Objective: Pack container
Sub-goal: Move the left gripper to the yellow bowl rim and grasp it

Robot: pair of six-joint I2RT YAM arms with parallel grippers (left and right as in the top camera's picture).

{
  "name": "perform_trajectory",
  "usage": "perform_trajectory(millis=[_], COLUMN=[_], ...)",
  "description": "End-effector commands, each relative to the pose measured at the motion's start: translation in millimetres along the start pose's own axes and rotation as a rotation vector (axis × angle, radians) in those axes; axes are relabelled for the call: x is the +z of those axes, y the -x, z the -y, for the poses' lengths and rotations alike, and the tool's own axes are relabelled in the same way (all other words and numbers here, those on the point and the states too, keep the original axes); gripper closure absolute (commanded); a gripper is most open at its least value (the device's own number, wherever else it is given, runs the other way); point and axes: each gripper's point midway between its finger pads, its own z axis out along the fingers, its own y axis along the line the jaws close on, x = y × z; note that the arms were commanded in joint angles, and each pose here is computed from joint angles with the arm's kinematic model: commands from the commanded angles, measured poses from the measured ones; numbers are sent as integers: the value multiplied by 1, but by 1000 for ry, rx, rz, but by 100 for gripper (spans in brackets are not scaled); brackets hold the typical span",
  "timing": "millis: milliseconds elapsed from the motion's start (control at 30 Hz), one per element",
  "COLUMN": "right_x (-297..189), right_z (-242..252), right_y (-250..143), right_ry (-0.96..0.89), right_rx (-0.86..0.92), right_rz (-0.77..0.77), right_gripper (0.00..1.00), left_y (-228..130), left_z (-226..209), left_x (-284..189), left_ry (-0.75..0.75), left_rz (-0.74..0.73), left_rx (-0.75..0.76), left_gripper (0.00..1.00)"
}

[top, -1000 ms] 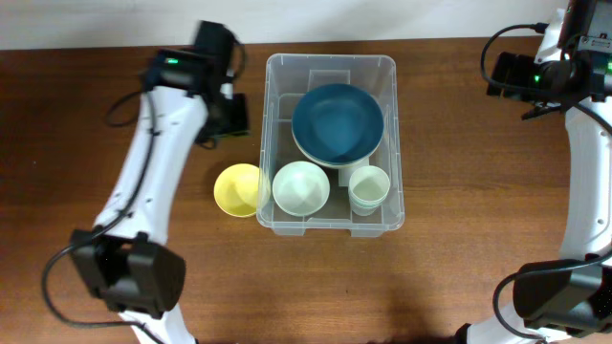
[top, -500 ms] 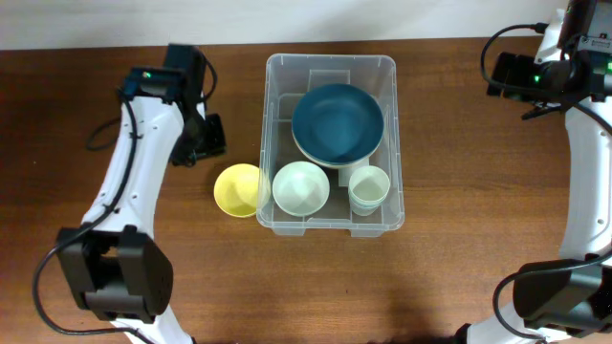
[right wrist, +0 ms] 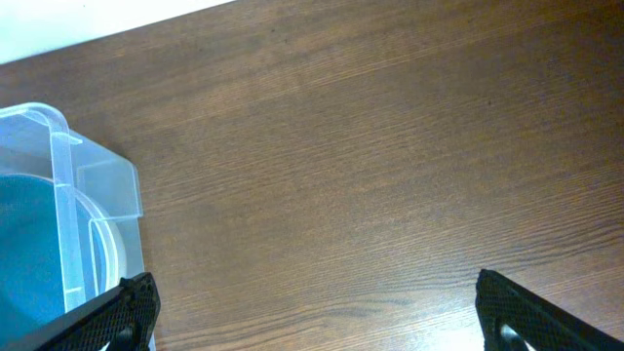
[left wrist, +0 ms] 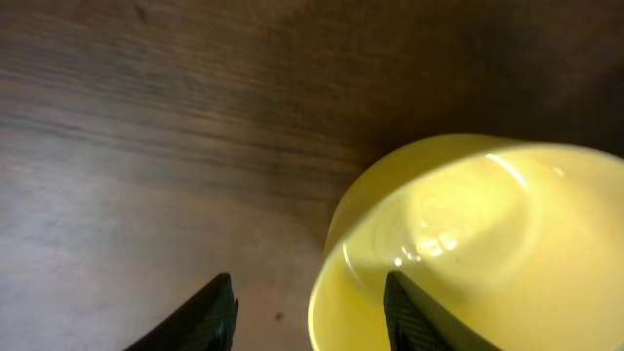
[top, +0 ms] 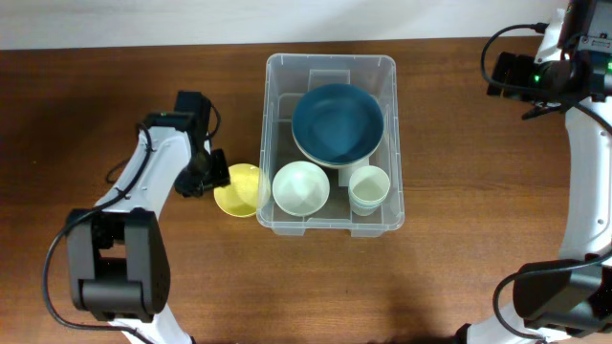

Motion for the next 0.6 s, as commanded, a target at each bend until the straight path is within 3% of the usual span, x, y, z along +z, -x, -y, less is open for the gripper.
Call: perform_trajectory(millis=[0,233,300,367,567], right_x=[-3,-3,-3,-3,-3], right_z=[2,2,2,2,2], right_y=[2,2,2,2,2], right_ry=[-7,-7,-7,-7,-7], right_rx=[10,10,10,10,10], right_rz=[10,10,10,10,10], right_gripper=[1,1,1,1,1], left_y=[-10,-18,-18,-16,-2], left_z=[1,-3,-2,-1,-1], left_x=[12,35,35,35,25], left_ry=[-21,-24,-27,-34,-45], left_rz=[-8,-3,-3,4,37], left_rx=[-10,-28,-28,-28,-41], left_gripper=[49,49,60,98,99])
